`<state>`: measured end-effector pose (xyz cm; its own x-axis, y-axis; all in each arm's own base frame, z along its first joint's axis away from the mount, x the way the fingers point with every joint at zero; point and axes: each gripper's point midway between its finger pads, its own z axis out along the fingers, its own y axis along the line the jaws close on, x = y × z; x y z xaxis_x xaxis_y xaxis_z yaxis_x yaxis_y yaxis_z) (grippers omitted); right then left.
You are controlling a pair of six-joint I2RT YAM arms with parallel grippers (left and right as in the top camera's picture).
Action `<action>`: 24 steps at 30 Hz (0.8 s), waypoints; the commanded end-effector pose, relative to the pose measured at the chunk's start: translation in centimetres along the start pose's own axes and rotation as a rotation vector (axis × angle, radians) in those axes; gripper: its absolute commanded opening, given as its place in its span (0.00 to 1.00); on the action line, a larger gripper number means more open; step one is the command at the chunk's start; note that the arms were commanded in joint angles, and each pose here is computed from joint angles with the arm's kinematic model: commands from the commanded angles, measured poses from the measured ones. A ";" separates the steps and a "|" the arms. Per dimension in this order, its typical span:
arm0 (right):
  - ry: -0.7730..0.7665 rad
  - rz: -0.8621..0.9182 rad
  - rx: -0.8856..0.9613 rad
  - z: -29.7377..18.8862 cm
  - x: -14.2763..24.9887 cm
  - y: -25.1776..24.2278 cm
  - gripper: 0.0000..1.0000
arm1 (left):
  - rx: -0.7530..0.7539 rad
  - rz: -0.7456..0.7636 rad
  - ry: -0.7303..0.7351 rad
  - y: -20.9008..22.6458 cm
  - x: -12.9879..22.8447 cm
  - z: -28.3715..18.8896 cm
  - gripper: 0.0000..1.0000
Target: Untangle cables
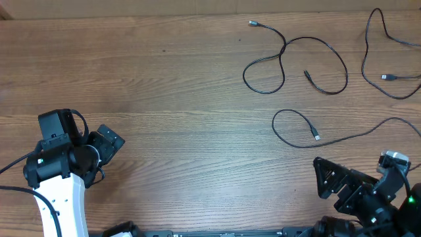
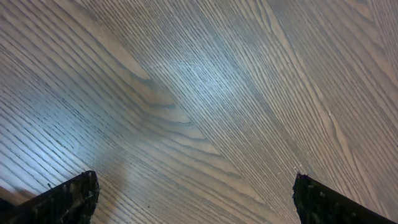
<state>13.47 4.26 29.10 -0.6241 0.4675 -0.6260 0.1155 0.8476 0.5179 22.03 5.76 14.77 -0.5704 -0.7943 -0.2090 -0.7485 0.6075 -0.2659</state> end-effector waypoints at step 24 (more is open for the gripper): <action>-0.003 -0.045 -0.019 -0.4 0.0 0.5 1.00 | -0.010 -0.014 -0.008 0.3 -0.1 0.0 0.99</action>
<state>13.38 4.30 29.00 -0.6289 0.4626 -0.6250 0.1138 0.8499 0.5145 22.04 5.77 14.78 -0.5703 -0.7943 -0.2096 -0.7485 0.6075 -0.2658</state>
